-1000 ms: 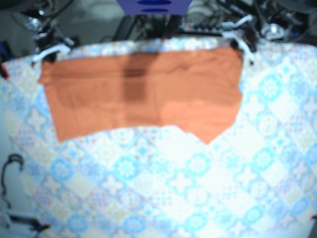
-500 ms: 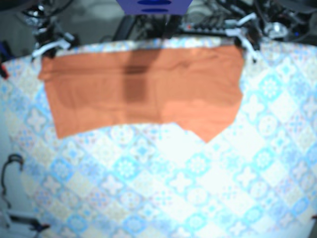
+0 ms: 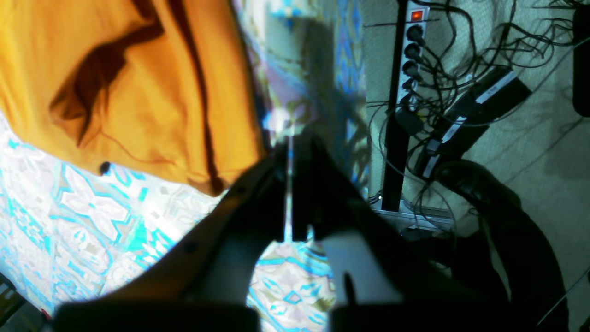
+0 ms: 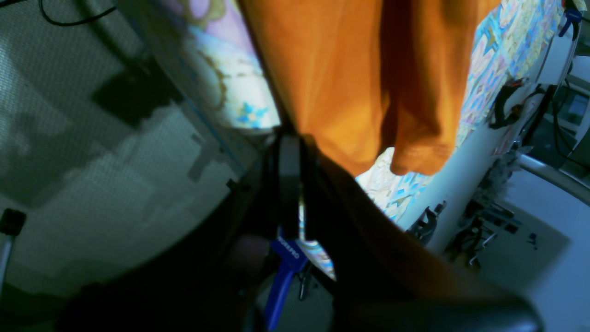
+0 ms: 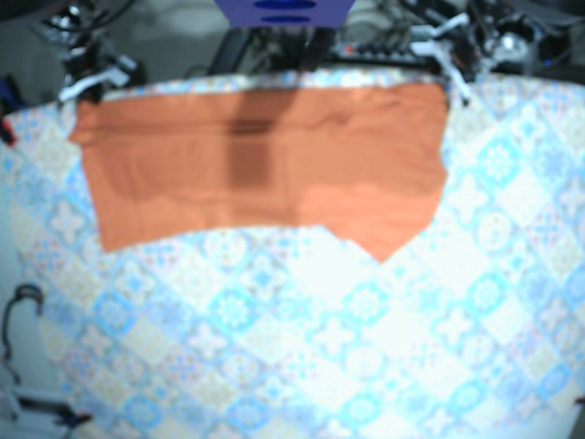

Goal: Fold the T-shirt properly
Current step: 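Lift and stretch the shoulder edge, then release it, then move both grippers down to the shirt's side edges near the hem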

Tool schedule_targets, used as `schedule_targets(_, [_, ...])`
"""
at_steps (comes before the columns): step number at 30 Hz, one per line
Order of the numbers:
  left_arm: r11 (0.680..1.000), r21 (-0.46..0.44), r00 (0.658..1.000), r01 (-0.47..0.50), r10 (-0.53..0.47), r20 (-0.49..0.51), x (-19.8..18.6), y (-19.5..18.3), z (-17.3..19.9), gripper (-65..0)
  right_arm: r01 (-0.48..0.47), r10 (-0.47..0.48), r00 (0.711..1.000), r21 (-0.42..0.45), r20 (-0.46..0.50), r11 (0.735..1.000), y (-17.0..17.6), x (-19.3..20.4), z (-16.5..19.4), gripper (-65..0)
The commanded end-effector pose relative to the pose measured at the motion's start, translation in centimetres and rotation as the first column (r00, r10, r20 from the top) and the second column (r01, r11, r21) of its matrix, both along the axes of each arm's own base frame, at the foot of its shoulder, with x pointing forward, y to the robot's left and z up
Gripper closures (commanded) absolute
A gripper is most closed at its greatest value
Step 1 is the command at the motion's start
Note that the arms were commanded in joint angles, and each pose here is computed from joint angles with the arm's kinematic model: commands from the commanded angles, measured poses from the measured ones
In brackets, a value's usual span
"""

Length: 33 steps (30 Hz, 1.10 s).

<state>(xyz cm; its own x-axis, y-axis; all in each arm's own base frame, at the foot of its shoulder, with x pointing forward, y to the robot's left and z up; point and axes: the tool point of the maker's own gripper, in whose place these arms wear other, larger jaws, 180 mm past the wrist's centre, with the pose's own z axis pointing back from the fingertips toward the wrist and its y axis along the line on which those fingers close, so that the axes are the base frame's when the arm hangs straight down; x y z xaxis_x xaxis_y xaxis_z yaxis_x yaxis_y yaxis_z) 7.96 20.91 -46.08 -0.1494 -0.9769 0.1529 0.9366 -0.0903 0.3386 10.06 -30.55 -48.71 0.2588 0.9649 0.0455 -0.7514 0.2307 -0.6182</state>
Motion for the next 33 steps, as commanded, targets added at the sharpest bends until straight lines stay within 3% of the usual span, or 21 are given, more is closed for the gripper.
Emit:
schedule_targets(1, [1.000,0.001,1.000,0.013,-0.013,0.013,0.3,0.2,0.5,0.0,-0.003,0.003,0.999,-0.004,-0.036,1.000,-0.4,-0.9,-0.2,0.0])
schedule_targets(13, [1.000,0.003,1.000,0.014,-0.014,0.012,0.2,0.2,0.5,0.0,0.000,-0.001,0.999,-0.005,-0.043,1.000,-0.5,-1.1,-0.4,-0.2])
schedule_targets(20, [1.000,0.008,1.000,0.013,-0.014,0.015,0.4,0.4,0.4,0.0,0.000,-0.001,0.999,-0.005,-0.047,1.000,-0.5,-1.3,-0.4,-10.8])
schedule_targets(33, [1.000,0.020,1.000,0.021,-0.022,0.020,0.7,0.9,0.6,0.0,0.005,-0.006,0.996,-0.009,-0.085,1.000,-0.6,-3.2,-0.7,-11.9])
